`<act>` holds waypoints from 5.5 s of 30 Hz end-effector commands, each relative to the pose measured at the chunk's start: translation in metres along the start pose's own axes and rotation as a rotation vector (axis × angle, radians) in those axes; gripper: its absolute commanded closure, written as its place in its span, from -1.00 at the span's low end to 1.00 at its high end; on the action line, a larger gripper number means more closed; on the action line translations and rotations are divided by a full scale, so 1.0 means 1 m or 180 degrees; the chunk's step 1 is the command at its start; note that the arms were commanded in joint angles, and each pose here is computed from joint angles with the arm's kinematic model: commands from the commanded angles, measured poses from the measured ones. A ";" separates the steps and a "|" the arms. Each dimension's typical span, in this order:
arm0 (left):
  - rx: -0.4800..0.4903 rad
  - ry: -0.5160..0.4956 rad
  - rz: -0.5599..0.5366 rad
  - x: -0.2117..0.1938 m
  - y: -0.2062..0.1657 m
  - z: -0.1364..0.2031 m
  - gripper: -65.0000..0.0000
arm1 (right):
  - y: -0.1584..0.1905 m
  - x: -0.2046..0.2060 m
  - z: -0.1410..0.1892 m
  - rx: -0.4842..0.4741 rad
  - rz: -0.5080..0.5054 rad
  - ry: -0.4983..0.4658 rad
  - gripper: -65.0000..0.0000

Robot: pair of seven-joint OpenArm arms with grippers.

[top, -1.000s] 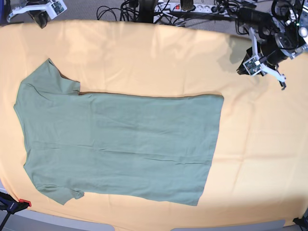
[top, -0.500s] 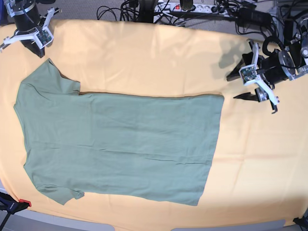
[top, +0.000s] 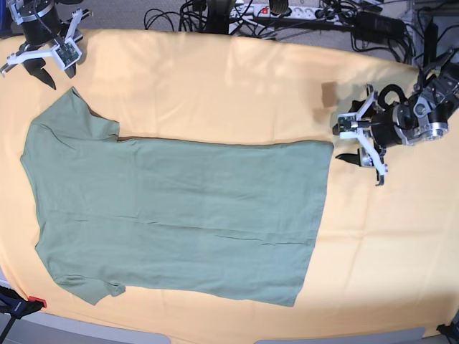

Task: Fold the T-shirt properly
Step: 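Move both grippers down toward the shirt's shoulder corners, then grasp the green shirt's shoulder corners with both grippers, then lift the shoulders and pull the shirt away from the hem, then lower the shirt and open both grippers to release it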

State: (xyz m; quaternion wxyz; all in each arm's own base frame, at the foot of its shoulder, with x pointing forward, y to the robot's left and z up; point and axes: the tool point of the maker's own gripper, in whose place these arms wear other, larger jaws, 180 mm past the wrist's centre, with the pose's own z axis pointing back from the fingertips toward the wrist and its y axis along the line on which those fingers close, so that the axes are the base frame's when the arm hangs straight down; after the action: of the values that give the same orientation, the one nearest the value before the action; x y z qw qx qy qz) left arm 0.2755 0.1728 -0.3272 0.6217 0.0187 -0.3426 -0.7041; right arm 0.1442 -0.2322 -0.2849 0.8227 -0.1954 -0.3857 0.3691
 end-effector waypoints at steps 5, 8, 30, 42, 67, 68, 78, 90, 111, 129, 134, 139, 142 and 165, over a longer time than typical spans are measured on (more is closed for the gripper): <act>0.0009 0.0005 -0.0100 -0.002 0.018 -0.019 0.03 | -0.005 0.007 0.003 -0.0062 0.0022 -0.0075 0.20; -0.0048 0.0048 -0.0150 -0.005 0.021 -0.036 0.03 | -0.004 0.007 0.003 -0.0040 0.0033 -0.0076 0.20; -0.0147 0.0151 -0.0145 -0.006 0.029 -0.053 1.00 | -0.029 0.016 -0.050 -0.0067 -0.0181 -0.0399 -0.03; -0.0147 0.0140 -0.0146 -0.005 0.029 -0.053 1.00 | -0.058 -0.041 -0.101 -0.0020 -0.0357 0.0111 -0.03; -0.0147 0.0125 -0.0146 -0.004 0.029 -0.053 1.00 | -0.048 -0.093 -0.132 0.0363 -0.1019 0.0578 -0.01; -0.0147 0.0125 -0.0146 -0.004 0.029 -0.053 1.00 | -0.045 -0.090 -0.132 0.0418 -0.1046 0.0543 0.01; -0.0128 0.0127 -0.0157 -0.004 0.032 -0.053 1.00 | -0.056 -0.085 -0.133 0.0259 -0.1148 0.0452 1.00; -0.0140 -0.0197 0.0034 0.024 0.048 -0.026 1.00 | -0.073 -0.054 -0.117 0.0155 -0.0927 0.0182 1.00; -0.0866 -0.0351 0.0201 0.031 -0.001 0.026 1.00 | -0.047 -0.081 -0.058 0.0609 -0.0058 0.0855 1.00; -0.1614 -0.0385 0.0232 0.050 -0.101 0.080 1.00 | -0.012 -0.109 0.011 0.0936 0.0108 0.1240 1.00; -0.1817 -0.0265 0.0202 0.046 -0.124 0.100 1.00 | 0.002 -0.116 0.034 0.1046 0.0314 0.1430 1.00; -0.1820 -0.0288 0.0210 0.048 -0.124 0.100 1.00 | 0.001 -0.113 0.035 0.0960 0.0264 0.1380 1.00; -0.1757 -0.0283 0.0222 0.048 -0.121 0.098 1.00 | -0.006 -0.116 0.034 0.0829 0.0319 0.1430 1.00; -0.0531 -0.0273 0.0048 0.053 -0.060 0.043 1.00 | -0.033 -0.064 -0.033 0.0696 -0.0428 0.0220 1.00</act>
State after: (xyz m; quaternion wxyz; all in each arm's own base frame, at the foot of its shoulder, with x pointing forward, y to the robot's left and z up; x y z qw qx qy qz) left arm 0.1876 0.1431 -0.3109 0.6132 -0.0726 -0.3015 -0.7265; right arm 0.1529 -0.3039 -0.3231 0.8805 -0.0889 -0.3165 0.3415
